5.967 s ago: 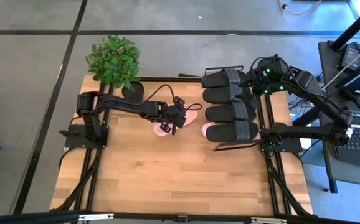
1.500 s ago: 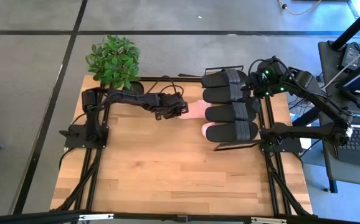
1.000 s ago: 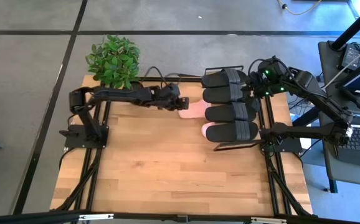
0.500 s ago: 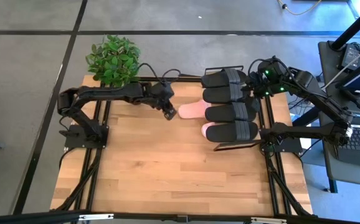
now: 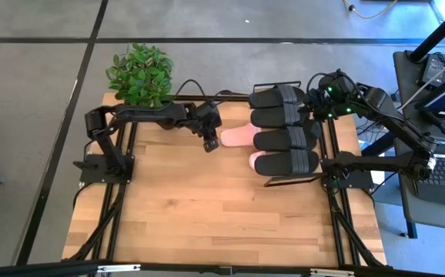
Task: Pick and place slides into the shelf
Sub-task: Put the pink slide under the shelf
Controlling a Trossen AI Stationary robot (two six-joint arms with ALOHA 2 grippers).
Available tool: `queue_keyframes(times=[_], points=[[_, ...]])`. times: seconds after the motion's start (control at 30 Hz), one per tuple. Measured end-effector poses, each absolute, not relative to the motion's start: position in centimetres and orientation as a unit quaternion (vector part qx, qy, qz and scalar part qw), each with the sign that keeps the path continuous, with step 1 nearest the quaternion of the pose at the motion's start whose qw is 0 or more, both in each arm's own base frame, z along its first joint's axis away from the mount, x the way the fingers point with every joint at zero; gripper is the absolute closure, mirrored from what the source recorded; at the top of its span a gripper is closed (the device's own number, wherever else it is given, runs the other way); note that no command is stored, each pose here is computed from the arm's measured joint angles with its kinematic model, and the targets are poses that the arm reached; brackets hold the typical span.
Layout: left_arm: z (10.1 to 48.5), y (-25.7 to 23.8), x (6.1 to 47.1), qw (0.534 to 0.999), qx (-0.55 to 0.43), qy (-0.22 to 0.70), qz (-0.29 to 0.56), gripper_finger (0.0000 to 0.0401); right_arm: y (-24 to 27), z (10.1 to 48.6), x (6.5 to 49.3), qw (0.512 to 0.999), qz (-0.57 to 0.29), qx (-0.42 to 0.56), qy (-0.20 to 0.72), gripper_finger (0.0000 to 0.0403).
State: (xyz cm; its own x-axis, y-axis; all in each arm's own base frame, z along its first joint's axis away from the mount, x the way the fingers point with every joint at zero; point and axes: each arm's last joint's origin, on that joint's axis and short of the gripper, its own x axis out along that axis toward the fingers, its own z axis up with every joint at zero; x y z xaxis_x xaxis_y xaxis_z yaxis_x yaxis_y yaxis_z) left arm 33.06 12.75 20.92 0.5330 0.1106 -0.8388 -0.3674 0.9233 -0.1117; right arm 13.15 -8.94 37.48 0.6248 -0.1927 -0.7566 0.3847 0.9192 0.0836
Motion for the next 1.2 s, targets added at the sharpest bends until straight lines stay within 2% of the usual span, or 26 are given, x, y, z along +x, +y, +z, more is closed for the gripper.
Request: queue_keyframes(times=[0.2,0.37,0.67,1.2], points=[[19.8,12.9,34.5,0.885,-0.067,0.447,0.114,0.0298,-9.0,37.5,13.1,0.893,-0.164,0.124,0.401,0.0128],[18.6,13.1,34.9,0.88,-0.037,0.462,0.106,0.0298,-9.0,37.5,13.2,0.892,-0.167,0.13,0.4,0.0128],[18.2,13.1,34.5,0.865,-0.012,0.489,0.109,0.0298,-9.0,37.5,13.2,0.892,-0.167,0.13,0.399,0.0128],[15.2,12.8,35.8,0.855,0.005,0.507,0.111,0.0298,-9.0,37.5,13.2,0.893,-0.166,0.127,0.4,0.0128]])
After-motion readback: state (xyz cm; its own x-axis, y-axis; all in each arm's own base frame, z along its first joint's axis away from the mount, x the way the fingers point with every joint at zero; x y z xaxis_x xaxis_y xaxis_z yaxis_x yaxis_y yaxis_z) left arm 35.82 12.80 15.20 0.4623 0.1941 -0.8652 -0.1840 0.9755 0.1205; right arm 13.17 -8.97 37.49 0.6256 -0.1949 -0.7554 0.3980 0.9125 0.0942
